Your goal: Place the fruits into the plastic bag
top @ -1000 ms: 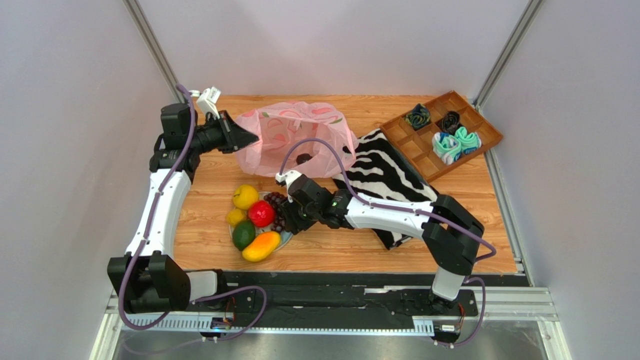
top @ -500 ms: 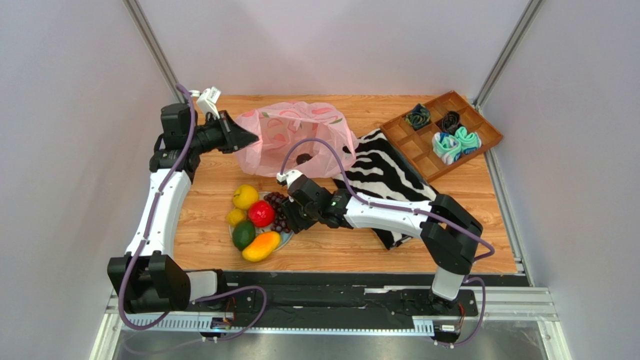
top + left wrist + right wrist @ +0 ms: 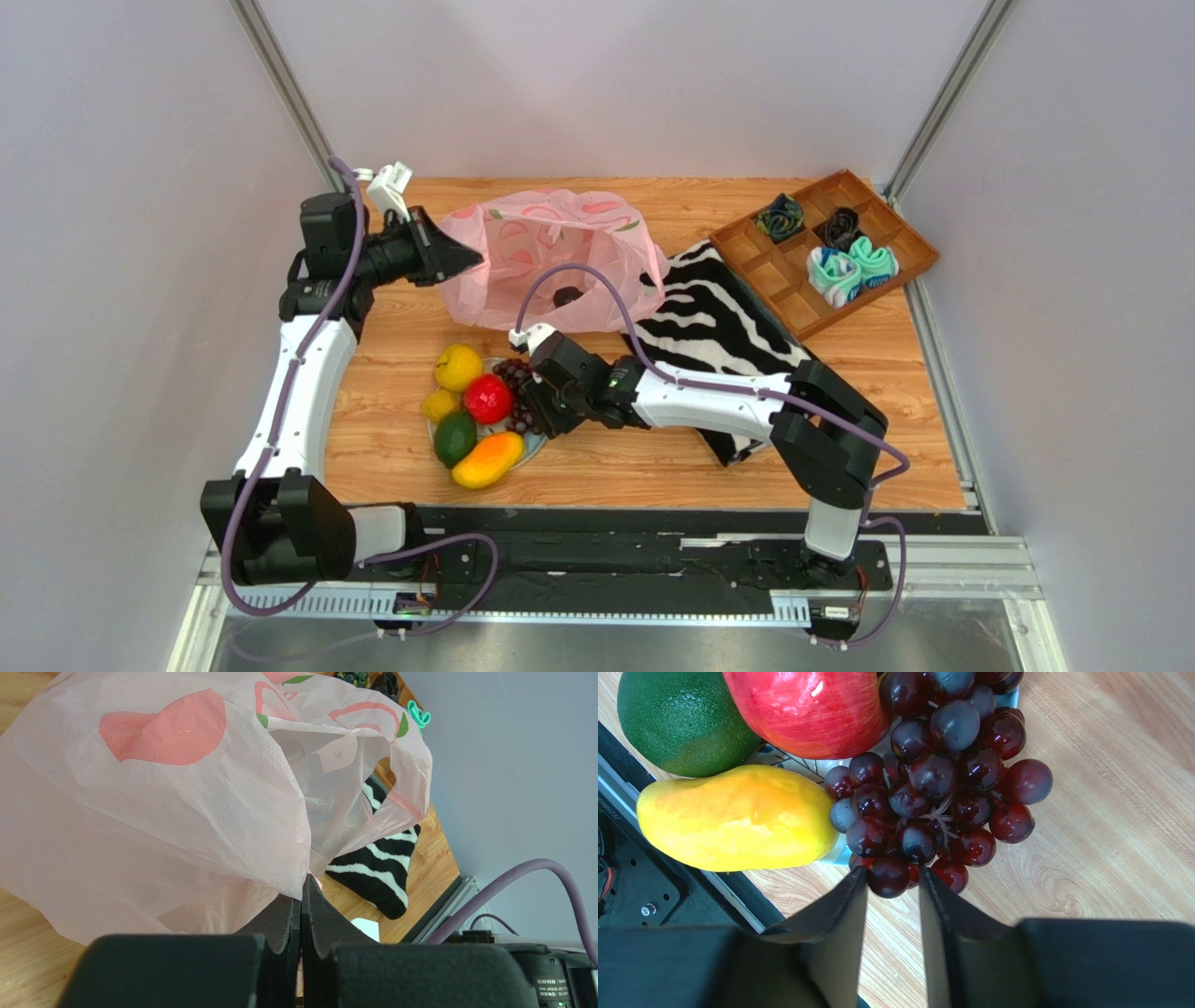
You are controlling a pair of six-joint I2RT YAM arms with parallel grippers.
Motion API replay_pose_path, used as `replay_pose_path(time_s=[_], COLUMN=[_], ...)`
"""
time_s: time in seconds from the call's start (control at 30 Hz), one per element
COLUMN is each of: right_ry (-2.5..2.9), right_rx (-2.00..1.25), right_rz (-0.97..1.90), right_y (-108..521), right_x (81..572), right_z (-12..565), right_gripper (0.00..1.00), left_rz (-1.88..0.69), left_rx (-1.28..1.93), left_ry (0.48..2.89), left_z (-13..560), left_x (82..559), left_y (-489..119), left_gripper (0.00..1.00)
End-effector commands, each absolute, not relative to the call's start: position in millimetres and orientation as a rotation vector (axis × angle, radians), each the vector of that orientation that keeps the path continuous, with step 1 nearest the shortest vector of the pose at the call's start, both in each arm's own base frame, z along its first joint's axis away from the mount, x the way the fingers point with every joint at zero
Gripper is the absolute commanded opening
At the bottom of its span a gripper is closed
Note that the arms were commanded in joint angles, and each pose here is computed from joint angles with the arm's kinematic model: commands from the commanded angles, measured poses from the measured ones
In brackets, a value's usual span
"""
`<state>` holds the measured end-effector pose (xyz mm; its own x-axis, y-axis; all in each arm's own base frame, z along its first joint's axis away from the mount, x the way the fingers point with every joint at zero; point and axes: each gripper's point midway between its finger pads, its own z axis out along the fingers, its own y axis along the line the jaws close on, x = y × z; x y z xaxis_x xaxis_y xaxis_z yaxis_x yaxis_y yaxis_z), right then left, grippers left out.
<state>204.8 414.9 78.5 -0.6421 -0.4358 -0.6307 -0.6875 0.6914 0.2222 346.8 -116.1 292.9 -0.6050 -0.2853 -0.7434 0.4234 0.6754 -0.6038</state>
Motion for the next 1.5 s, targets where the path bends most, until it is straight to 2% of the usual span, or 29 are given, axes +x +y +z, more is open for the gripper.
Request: replay_pose_path(time_s=[0.0,0.13,0.43,0.77,1.47], right_ry=[2.307,2.305,2.276,2.172,2.085], right_rx=[-0.855,-0.860,-0.866,-0.840,-0.755], right_rz=[0.633,0.633,0.625,0.641,0.514], right_y=[428,428,428,429,410], right_x=[210,210,210,218,240], right_z=[94,95,105,148,182], right_gripper=[0.32,0.25,0.00,0.00,0.00], left_rz=[-0.982,-0.981,-0.983,-0.988,-0.985], left_rx=[0.154,0.152,0.152,0.154,0.156], left_ry=[1.939,1.938,1.942,1.942,1.941], left_z=[311,311,309,310,310], left_x=[348,348,349,349,349], left_y=[-117,-116,-116,-117,-116], left_gripper=[0.00,0.00,0.00,0.00,0.00])
